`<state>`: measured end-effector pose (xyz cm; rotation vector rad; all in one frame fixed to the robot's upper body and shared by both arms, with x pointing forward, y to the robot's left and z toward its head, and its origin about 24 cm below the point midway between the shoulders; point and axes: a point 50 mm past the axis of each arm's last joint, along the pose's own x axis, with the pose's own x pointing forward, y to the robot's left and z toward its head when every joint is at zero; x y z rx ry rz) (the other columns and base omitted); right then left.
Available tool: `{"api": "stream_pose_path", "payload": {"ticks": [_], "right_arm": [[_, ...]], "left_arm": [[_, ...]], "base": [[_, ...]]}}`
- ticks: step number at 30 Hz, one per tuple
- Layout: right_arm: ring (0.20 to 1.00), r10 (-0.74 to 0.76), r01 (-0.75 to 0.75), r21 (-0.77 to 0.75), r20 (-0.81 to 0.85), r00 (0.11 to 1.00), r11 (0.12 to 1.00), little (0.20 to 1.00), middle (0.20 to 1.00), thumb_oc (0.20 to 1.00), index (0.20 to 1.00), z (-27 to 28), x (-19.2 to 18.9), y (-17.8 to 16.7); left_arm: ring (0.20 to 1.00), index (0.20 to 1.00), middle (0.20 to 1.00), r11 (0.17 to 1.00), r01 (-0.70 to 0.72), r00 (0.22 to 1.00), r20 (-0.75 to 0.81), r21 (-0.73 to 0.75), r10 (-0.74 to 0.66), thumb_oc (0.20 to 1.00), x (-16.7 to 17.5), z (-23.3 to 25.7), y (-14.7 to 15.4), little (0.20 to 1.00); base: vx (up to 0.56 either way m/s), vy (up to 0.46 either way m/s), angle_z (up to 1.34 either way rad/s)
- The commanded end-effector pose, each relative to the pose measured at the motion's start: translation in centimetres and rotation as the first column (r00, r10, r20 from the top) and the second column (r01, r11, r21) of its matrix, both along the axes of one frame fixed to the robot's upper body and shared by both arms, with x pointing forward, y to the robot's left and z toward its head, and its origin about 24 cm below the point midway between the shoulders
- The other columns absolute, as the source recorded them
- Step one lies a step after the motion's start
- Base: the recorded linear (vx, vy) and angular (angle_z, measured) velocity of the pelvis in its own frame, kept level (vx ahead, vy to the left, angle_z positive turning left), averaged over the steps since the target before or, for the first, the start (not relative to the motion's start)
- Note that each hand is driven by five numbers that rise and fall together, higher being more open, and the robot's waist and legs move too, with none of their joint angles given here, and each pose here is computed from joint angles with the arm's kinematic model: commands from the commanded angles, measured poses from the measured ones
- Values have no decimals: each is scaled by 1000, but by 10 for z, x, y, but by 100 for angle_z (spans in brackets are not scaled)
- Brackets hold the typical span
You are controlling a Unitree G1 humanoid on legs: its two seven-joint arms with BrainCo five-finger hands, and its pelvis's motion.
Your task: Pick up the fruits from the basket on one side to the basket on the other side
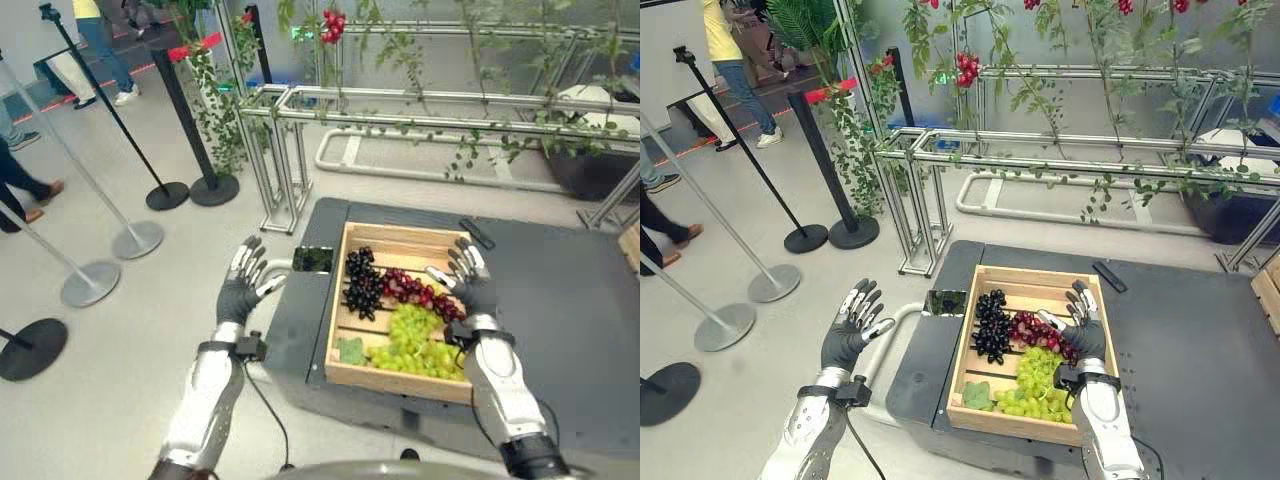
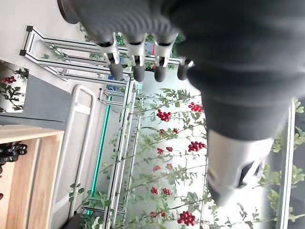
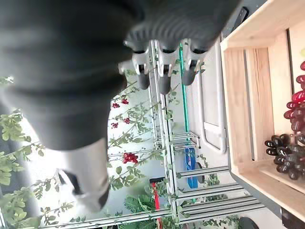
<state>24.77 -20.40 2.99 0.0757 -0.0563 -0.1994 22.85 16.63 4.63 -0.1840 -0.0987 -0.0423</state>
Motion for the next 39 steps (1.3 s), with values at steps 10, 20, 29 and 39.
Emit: {"api": "stream_pose_path", "payload": {"ticks": [10, 20, 29, 39], "right_arm": [[1000, -19, 21, -7, 207, 978, 1000, 1000, 1000, 1000, 1000, 37, 3, -5], [1000, -13, 23, -52, 184, 983, 998, 1000, 1000, 1000, 1000, 36, 8, -8], [1000, -68, 72, -360, 25, 997, 930, 1000, 1000, 1000, 1000, 27, 38, -42], [1000, -107, 22, -612, -103, 989, 791, 1000, 1000, 1000, 1000, 34, 77, -61]], "left_arm": [[1000, 1000, 1000, 998, 48, 967, 250, 30, -54, 1000, 6, 48, 2, 1000], [1000, 1000, 1000, 997, 68, 961, 267, 43, -77, 1000, 6, 52, 2, 1000], [1000, 1000, 1000, 983, 174, 921, 344, 62, -185, 1000, 0, 72, -3, 1000], [1000, 1000, 1000, 935, 335, 793, 501, 117, -347, 1000, 3, 117, -27, 1000]], "base": [[18, -27, -9], [1, 28, 1], [-18, 17, 1], [-127, -26, 5]]}}
